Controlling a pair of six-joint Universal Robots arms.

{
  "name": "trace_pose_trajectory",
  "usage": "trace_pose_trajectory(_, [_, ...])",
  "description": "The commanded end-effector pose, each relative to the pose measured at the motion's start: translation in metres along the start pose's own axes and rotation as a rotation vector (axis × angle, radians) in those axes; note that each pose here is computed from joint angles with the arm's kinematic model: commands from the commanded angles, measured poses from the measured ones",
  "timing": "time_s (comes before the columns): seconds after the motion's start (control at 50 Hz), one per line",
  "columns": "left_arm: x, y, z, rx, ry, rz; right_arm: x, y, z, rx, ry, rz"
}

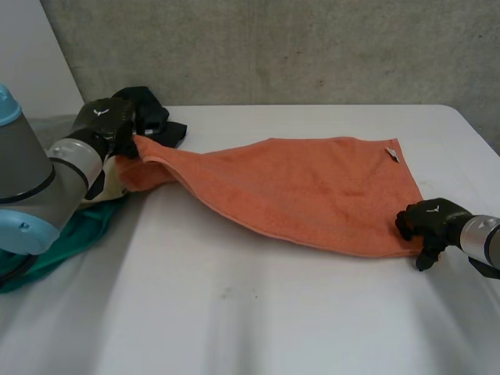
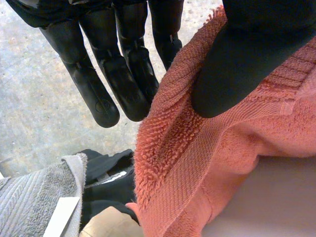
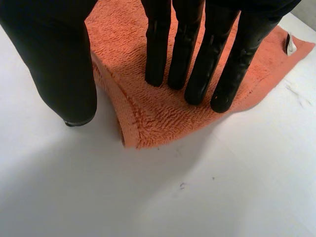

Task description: Fold the laundry.

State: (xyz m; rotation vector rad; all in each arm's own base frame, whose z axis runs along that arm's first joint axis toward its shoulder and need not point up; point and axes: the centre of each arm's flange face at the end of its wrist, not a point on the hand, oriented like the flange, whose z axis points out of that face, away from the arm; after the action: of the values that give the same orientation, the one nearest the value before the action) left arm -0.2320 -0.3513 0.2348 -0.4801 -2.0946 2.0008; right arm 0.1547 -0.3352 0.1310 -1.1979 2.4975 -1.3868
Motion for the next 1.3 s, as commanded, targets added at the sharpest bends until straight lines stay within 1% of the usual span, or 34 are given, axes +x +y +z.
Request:
trace_pose_trajectory(0.02, [-0.002,-0.001,0.002,-0.003,-0.004,-0.003,0.0,0.002,0.002,0.003,0.002,-0.044])
trace_pose_trajectory(0.32, [-0.003,-0.002,0.003,0.002,-0.007,-0.001,0.011,0.003,0.02,0.048,0.061,-0.078])
trace_pose_trajectory(0.42, [-0.003,-0.003,0.003,0.002,-0.007,-0.001,0.02,-0.003,0.024,0.061,0.089,-0.079])
trace_pose_trajectory(0.48, [-0.002,0.001,0.0,-0.025,-0.003,-0.005,0.024,-0.012,0.02,0.061,0.106,-0.068])
trace_pose_trajectory(0.52, [0.003,0.006,-0.007,-0.079,0.01,-0.009,0.026,-0.018,0.01,0.049,0.101,-0.073])
trace_pose_trajectory(0.54, [0.004,0.008,-0.01,-0.1,0.014,-0.012,0.027,-0.023,0.002,0.043,0.099,-0.078])
trace_pose_trajectory(0.56, [0.008,0.015,-0.018,-0.169,0.026,-0.018,0.027,-0.028,-0.011,0.02,0.088,-0.092])
trace_pose_trajectory(0.58, [0.009,0.018,-0.022,-0.201,0.032,-0.02,0.026,-0.032,-0.019,0.005,0.077,-0.109])
trace_pose_trajectory(0.62, [0.011,0.027,-0.034,-0.285,0.042,-0.02,0.025,-0.029,-0.038,-0.081,0.025,-0.16])
trace_pose_trajectory(0.64, [0.014,0.032,-0.047,-0.361,0.056,-0.006,0.026,-0.026,-0.042,-0.109,0.015,-0.176])
trace_pose_trajectory(0.68, [0.015,0.037,-0.058,-0.423,0.07,0.025,0.029,-0.017,-0.052,-0.186,-0.013,-0.193])
trace_pose_trajectory(0.7, [0.016,0.042,-0.071,-0.491,0.091,0.074,0.033,-0.009,-0.064,-0.262,-0.024,-0.221])
trace_pose_trajectory(0.72, [0.016,0.045,-0.076,-0.519,0.103,0.1,0.034,-0.005,-0.071,-0.303,-0.028,-0.236])
trace_pose_trajectory(0.76, [0.017,0.052,-0.088,-0.568,0.127,0.153,0.037,-0.005,-0.082,-0.339,-0.015,-0.255])
trace_pose_trajectory(0.78, [0.018,0.056,-0.096,-0.594,0.146,0.202,0.041,-0.007,-0.092,-0.346,0.015,-0.261])
trace_pose_trajectory(0.86, [0.024,0.067,-0.113,-0.641,0.204,0.298,0.038,-0.013,-0.103,-0.291,0.024,-0.257])
trace_pose_trajectory(0.92, [0.027,0.071,-0.115,-0.65,0.219,0.312,0.034,-0.013,-0.102,-0.281,0.009,-0.268])
trace_pose_trajectory(1.0, [0.031,0.067,-0.106,-0.596,0.215,0.311,0.04,-0.014,-0.095,-0.251,0.038,-0.265])
trace_pose_trajectory(1.08, [0.038,0.069,-0.084,-0.521,0.202,0.281,0.054,-0.011,-0.062,-0.195,0.112,-0.241])
trace_pose_trajectory(1.1, [0.039,0.069,-0.073,-0.492,0.192,0.261,0.055,-0.015,-0.047,-0.156,0.137,-0.238])
trace_pose_trajectory(1.16, [0.037,0.069,-0.058,-0.462,0.168,0.222,0.058,-0.026,-0.023,-0.074,0.182,-0.25])
trace_pose_trajectory(1.18, [0.037,0.072,-0.048,-0.454,0.16,0.198,0.057,-0.028,-0.017,-0.058,0.187,-0.257])
trace_pose_trajectory(1.24, [0.038,0.075,-0.032,-0.429,0.15,0.17,0.062,-0.035,0.001,0.006,0.227,-0.286])
trace_pose_trajectory(1.3, [0.035,0.074,-0.02,-0.4,0.126,0.162,0.067,-0.04,0.017,0.061,0.271,-0.316])
